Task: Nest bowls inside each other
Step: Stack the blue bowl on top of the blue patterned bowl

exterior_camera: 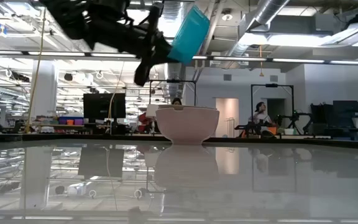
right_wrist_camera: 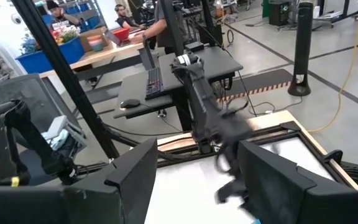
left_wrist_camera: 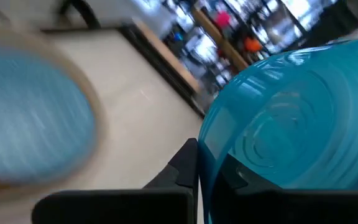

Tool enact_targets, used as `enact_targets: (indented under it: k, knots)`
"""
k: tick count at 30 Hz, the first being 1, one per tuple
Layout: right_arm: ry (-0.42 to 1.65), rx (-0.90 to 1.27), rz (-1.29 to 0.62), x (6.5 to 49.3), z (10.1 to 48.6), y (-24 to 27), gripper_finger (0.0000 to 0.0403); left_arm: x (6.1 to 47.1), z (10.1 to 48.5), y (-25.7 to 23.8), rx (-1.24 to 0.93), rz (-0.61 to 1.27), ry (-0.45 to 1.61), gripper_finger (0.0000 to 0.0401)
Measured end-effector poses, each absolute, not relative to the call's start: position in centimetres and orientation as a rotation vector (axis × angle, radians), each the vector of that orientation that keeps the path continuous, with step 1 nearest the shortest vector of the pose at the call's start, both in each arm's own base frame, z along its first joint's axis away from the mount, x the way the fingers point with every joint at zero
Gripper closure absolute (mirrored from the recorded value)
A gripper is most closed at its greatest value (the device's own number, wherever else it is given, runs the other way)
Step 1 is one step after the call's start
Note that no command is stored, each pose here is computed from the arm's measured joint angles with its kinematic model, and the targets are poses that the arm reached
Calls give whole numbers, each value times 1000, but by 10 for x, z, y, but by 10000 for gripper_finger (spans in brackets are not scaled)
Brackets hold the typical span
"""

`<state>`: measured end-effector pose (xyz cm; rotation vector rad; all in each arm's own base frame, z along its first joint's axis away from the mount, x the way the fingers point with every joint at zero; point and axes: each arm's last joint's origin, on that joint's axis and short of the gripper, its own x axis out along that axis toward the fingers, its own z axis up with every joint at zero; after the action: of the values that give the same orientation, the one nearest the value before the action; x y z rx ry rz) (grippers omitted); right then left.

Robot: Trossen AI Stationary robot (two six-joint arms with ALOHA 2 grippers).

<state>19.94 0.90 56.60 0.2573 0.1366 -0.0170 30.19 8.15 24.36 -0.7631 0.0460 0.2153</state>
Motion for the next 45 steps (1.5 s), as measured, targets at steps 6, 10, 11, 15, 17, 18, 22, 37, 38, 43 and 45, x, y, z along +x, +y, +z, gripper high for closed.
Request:
enact_targets:
  k: [6, 10, 11, 15, 17, 18, 22, 37, 38, 43, 45]
  knots:
    - [145, 256, -19, 199, 565, 9, 143, 305, 291, 141, -662, 367, 85, 401]
    - [171, 252, -22, 199, 563, 9, 143, 322, 305, 168, -625, 356, 264, 401]
    - [182, 251, -24, 199, 562, 9, 143, 329, 307, 173, -614, 349, 308, 401]
    - [204, 250, -27, 198, 560, 9, 143, 359, 307, 190, -559, 337, 526, 401]
    - [203, 257, -22, 198, 560, 10, 143, 373, 302, 198, -536, 331, 636, 401]
    - [202, 260, -20, 197, 560, 10, 143, 379, 300, 201, -527, 328, 682, 401]
    - [193, 269, -4, 191, 562, 13, 143, 392, 291, 216, -475, 353, 860, 401]
    - [175, 268, -4, 180, 565, 28, 143, 398, 259, 246, -359, 447, 1103, 401]
    - [175, 268, -2, 180, 565, 29, 143, 398, 258, 246, -349, 453, 1112, 401]
    - [176, 266, -3, 180, 565, 30, 143, 396, 256, 247, -354, 444, 1128, 401]
    - [175, 266, -5, 180, 565, 30, 143, 397, 256, 247, -348, 434, 1114, 400]
